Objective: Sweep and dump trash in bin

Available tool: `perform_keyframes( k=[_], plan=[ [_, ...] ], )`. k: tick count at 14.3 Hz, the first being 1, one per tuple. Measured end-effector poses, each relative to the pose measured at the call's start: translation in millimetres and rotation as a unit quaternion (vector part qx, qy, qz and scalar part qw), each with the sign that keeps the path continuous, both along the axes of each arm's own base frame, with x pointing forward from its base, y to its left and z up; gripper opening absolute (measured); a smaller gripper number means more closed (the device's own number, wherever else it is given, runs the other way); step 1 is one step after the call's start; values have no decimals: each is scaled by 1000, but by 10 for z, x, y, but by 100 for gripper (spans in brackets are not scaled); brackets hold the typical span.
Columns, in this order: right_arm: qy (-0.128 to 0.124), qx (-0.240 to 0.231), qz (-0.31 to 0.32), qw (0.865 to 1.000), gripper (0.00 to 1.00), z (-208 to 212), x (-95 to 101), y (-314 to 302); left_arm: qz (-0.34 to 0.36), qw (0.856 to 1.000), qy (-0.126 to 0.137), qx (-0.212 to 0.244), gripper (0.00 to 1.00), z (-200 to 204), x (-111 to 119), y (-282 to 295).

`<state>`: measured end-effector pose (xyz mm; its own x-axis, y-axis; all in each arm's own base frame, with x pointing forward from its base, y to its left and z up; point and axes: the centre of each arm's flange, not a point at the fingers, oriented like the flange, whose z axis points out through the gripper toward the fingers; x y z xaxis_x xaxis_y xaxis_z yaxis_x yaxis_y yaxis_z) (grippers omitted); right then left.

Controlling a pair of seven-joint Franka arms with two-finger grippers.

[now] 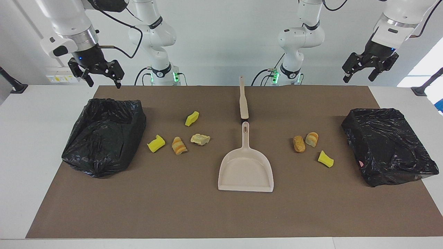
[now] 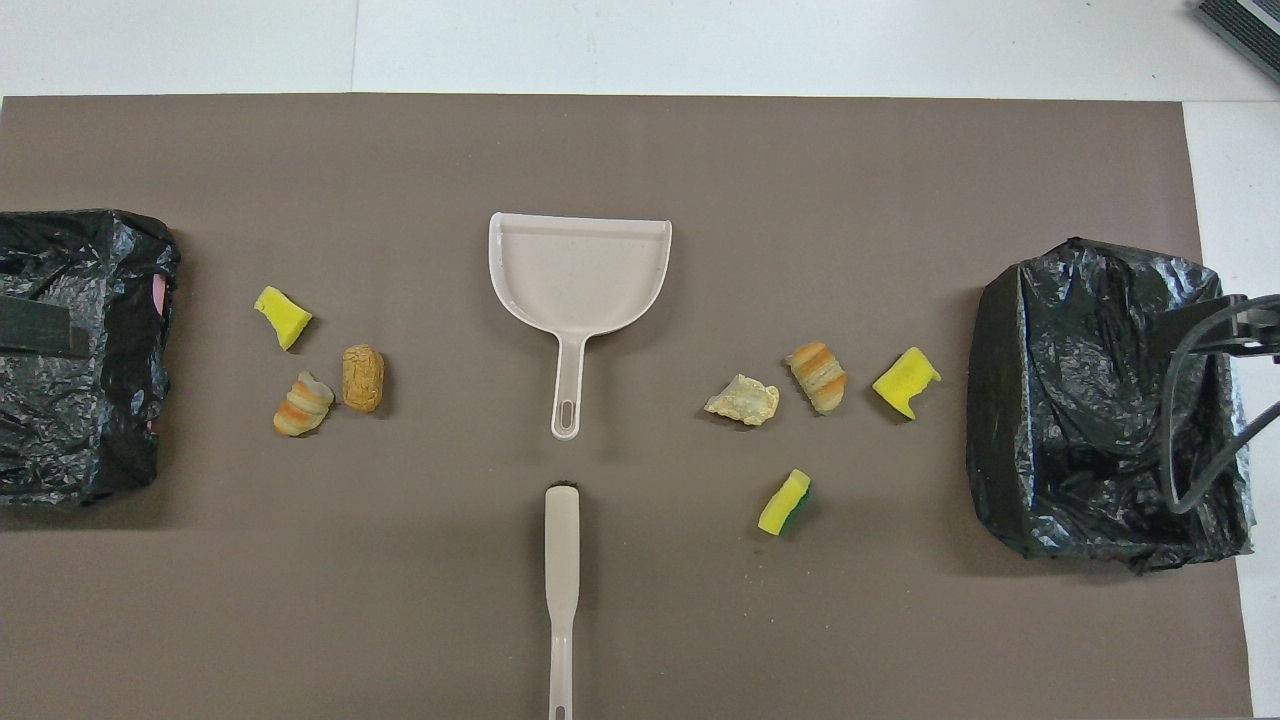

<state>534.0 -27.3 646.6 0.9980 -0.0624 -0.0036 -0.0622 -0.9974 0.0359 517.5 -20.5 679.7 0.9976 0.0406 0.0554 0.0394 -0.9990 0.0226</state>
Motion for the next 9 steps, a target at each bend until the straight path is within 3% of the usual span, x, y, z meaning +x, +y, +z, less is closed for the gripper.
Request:
perform_keyframes(
  k=[9],
  plan=[
    [5, 9, 0, 1000, 100, -20, -84, 24, 1, 1000, 2, 0, 100, -16, 1, 8]
  ],
)
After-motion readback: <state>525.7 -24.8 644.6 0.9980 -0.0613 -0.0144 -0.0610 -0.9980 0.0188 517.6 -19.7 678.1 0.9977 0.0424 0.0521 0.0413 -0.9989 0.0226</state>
